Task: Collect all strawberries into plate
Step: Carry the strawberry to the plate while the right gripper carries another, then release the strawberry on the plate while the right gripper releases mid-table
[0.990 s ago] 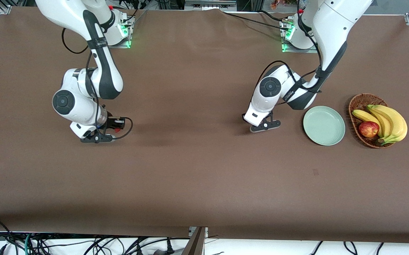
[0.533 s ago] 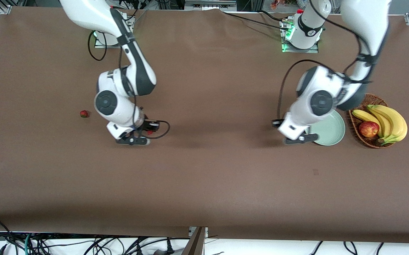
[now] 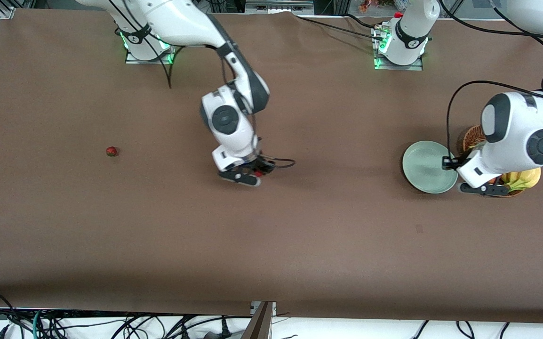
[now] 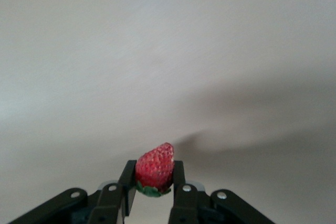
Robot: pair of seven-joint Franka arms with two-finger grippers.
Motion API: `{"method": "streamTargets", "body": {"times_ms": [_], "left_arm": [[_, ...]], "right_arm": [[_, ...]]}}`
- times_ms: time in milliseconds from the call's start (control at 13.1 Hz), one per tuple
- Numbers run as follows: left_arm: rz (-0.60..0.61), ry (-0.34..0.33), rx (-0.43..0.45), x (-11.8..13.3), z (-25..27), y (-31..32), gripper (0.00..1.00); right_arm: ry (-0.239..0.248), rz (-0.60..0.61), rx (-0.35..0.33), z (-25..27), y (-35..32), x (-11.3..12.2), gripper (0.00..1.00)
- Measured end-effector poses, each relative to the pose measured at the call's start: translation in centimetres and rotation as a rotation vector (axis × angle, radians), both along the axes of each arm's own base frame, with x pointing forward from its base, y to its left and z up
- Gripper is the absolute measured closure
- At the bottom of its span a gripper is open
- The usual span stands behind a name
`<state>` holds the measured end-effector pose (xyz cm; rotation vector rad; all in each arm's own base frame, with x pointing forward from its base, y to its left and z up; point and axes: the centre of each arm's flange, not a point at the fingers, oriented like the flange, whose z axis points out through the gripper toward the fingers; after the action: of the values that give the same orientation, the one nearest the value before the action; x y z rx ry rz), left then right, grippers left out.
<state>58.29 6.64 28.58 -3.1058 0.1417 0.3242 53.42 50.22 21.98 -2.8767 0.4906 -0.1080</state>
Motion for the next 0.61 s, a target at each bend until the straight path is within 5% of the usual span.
{"method": "streamTargets", "body": {"times_ms": [381, 609], "left_arm": [[-0.028, -0.07, -0.002, -3.7, -7.1, 0.5, 0.67], [-0.052, -0.072, -0.006, -3.9, -7.4, 0.5, 0.56]], "right_arm": [[-0.076, -0.19, 0.177, -4.3, 11.0, -7.9, 0.68], [-0.071, -0.245, 0.245, -3.0, 14.1, -10.4, 0.42]]}}
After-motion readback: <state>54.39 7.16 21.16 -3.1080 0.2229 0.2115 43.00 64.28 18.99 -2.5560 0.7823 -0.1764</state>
